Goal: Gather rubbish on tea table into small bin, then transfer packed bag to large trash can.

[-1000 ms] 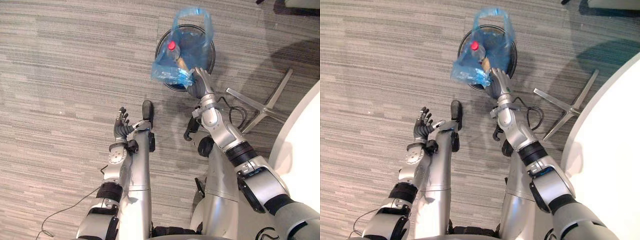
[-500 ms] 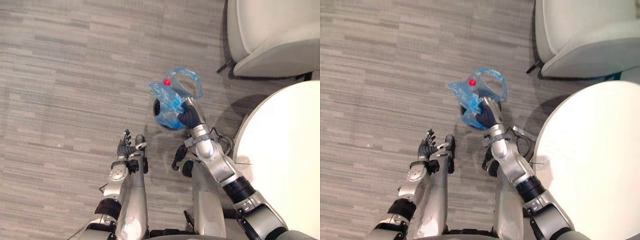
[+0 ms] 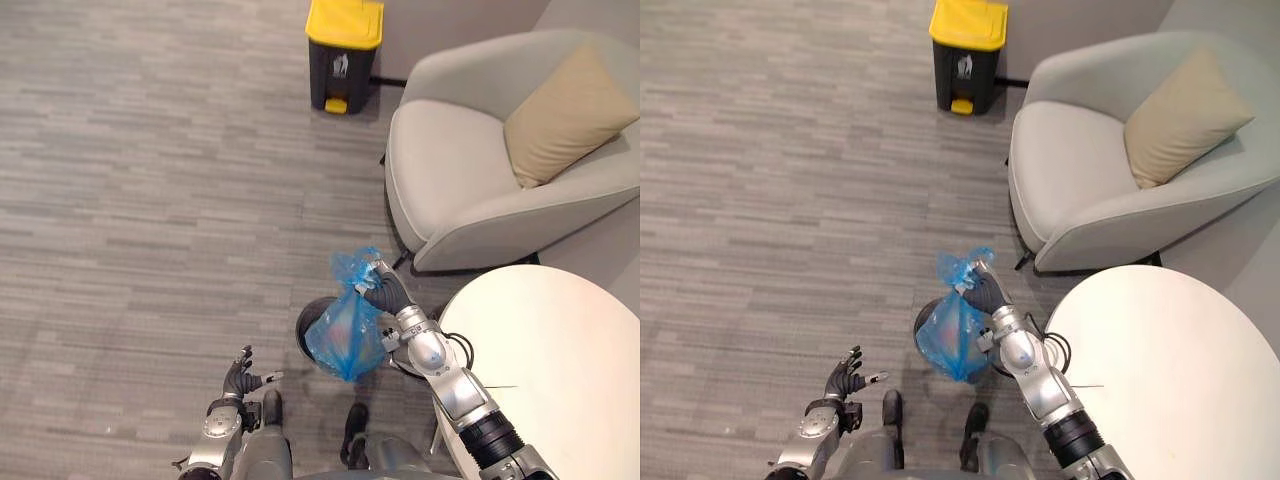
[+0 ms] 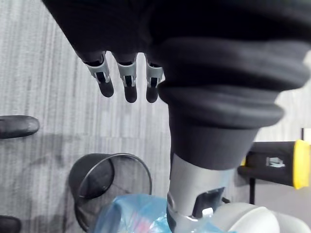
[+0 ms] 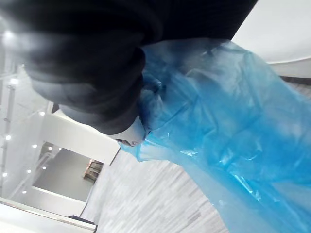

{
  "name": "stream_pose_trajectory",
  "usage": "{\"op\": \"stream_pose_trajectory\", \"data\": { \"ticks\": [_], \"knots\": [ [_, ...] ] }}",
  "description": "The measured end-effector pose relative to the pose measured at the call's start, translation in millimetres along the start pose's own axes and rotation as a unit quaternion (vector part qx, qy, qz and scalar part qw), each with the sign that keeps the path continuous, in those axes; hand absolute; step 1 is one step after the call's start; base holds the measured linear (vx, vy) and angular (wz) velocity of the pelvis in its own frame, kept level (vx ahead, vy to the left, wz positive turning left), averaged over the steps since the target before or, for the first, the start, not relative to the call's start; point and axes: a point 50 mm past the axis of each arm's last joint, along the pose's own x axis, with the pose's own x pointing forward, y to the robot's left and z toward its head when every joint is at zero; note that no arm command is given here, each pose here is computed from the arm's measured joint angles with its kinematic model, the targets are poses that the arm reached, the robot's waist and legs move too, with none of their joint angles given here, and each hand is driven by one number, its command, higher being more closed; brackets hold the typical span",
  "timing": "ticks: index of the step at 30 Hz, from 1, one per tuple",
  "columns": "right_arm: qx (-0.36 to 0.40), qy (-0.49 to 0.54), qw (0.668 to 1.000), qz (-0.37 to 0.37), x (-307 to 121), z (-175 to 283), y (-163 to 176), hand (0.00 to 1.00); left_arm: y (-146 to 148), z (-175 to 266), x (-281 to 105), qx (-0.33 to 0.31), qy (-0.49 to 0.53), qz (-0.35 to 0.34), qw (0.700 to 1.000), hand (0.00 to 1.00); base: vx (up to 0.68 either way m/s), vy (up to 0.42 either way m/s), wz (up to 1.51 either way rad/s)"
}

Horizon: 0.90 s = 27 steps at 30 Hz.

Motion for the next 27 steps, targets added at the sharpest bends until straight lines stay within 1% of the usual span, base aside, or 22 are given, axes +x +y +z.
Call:
{"op": "stream_pose_trajectory", "data": {
  "ticks": [3, 7, 11, 14, 19, 22, 27],
  "knots": [
    [0.014, 0.008, 1.000, 0.009, -3.3, -3.5, 1.4, 1.00, -0.3, 0.0, -5.8, -0.004, -0.010, -0.008, 1.000, 0.00, 0.01, 0.024, -0.12],
    [0.033, 0.011, 0.999, 0.018, -4.2, -4.7, 1.3, 1.00, -3.6, 16.0, -11.5, -0.011, -0.054, -0.024, 0.998, 0.00, -0.03, 0.024, -0.02],
    [0.044, 0.017, 0.999, 0.017, -5.9, -8.3, -7.4, 1.00, -15.1, 30.8, -22.1, -0.013, -0.097, -0.059, 0.993, 0.00, -0.04, 0.022, 0.00],
    [0.051, 0.017, 0.998, 0.022, -7.0, -9.2, -11.4, 1.00, -18.4, 37.7, -25.2, -0.013, -0.114, -0.067, 0.991, 0.00, 0.00, 0.017, -0.05],
    [0.062, -0.015, 0.998, 0.025, -7.4, 3.6, -21.3, 1.00, -26.9, 70.1, -29.1, -0.016, -0.184, -0.085, 0.979, 0.00, 0.01, -0.004, -0.02],
    [0.075, -0.016, 0.997, 0.026, -7.3, 3.7, -21.8, 1.00, -33.9, 87.8, -28.3, -0.010, -0.216, -0.099, 0.971, 0.00, 0.03, -0.005, -0.04],
    [0.102, -0.025, 0.994, 0.041, -3.5, 7.9, -21.6, 1.00, -42.1, 109.8, -26.8, 0.023, -0.256, -0.118, 0.959, 0.00, 0.01, -0.004, -0.04]
  ]
}}
